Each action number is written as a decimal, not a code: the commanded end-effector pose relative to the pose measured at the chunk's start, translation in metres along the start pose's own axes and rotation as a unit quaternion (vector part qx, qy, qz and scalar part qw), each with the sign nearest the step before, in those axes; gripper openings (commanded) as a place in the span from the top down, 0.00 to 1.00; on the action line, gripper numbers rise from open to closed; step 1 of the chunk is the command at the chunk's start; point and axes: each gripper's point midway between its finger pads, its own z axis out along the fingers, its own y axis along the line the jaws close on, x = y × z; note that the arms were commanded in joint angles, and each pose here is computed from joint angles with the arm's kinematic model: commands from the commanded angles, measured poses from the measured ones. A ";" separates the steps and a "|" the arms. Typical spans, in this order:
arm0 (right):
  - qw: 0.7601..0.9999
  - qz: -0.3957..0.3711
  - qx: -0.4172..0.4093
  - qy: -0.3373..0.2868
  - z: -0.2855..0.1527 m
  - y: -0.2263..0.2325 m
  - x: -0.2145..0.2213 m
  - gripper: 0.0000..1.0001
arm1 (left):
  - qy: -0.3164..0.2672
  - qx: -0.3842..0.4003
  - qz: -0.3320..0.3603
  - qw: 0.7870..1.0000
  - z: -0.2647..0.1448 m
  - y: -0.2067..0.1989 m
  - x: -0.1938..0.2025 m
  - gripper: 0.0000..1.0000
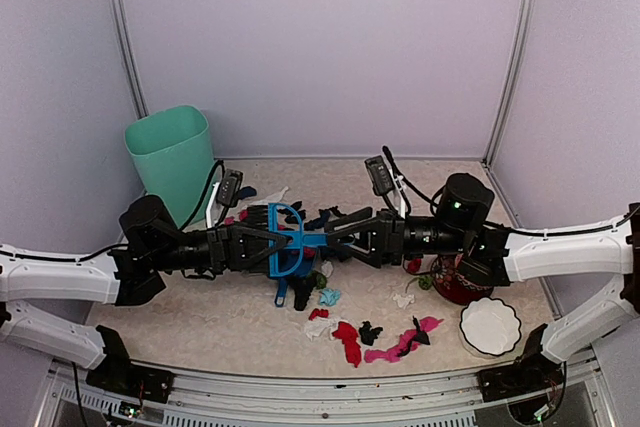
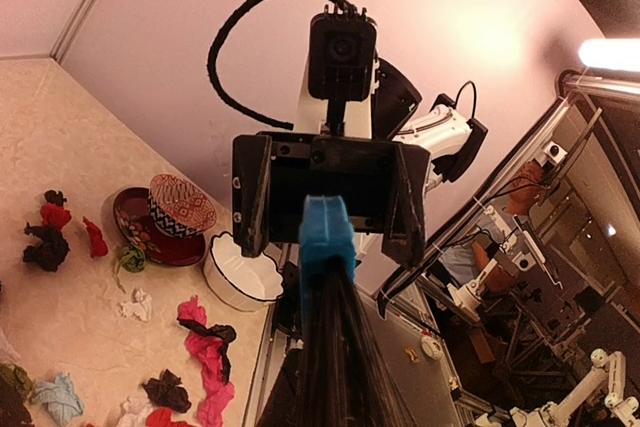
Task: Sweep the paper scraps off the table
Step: Pass from the left arm to the right, then pick up the dustpan from the center of the board.
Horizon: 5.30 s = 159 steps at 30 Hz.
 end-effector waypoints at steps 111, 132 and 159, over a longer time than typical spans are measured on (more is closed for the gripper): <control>0.893 -0.098 0.438 0.002 -0.130 -0.094 -0.027 1.00 | 0.051 -0.491 -0.115 0.862 -0.094 0.131 0.075 0.10; 0.899 -0.090 0.428 0.006 -0.131 -0.089 -0.021 1.00 | 0.206 -0.616 -0.061 0.758 -0.067 0.181 0.126 0.23; 0.902 -0.080 0.423 0.001 -0.136 -0.089 -0.011 1.00 | 0.270 -0.656 -0.017 0.705 -0.053 0.229 0.150 0.58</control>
